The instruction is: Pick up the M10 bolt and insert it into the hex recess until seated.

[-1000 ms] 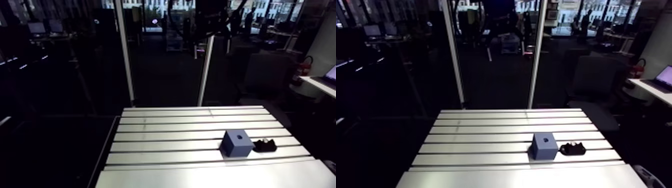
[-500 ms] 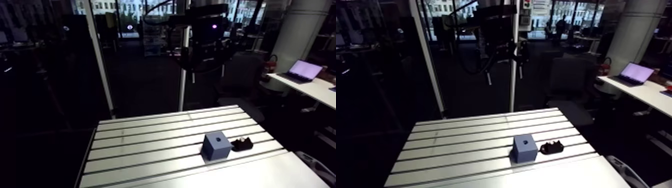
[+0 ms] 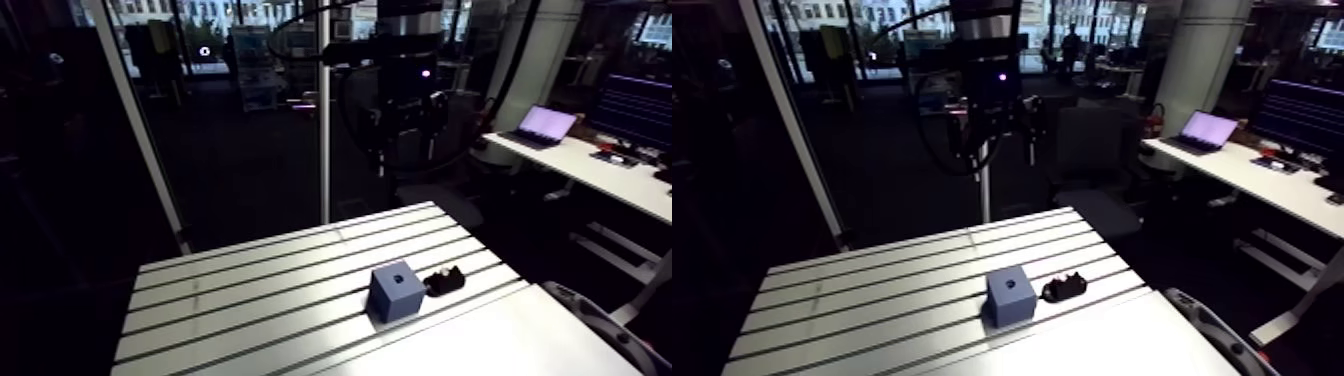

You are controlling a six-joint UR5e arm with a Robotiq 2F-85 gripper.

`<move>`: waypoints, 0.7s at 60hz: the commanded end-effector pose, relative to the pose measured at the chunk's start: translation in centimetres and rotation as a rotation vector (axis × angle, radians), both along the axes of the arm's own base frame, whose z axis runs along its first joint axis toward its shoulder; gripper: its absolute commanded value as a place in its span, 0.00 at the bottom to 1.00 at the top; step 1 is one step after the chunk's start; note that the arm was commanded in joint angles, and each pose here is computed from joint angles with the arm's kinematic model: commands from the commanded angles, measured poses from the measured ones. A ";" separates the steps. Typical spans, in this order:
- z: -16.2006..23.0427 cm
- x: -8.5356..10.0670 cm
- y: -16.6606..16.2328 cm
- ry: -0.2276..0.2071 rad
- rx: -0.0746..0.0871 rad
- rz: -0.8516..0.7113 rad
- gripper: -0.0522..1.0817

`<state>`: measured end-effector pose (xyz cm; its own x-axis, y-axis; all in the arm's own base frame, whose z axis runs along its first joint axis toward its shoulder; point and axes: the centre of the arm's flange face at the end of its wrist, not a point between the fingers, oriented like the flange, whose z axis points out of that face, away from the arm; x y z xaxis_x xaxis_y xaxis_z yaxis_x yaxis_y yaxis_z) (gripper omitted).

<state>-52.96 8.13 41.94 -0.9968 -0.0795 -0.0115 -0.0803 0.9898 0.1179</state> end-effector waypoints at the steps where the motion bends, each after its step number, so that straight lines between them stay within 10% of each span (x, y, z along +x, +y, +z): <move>1: -1.7 0.0 3.0 0.037 -0.015 0.018 0.05; 26: -5.6 1.3 9.3 0.065 -0.109 -0.035 0.05; 42: -7.5 0.8 10.0 0.035 -0.122 -0.056 0.06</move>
<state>-51.83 17.45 36.06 -0.9980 -0.0365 0.0523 -0.0358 0.9993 0.0145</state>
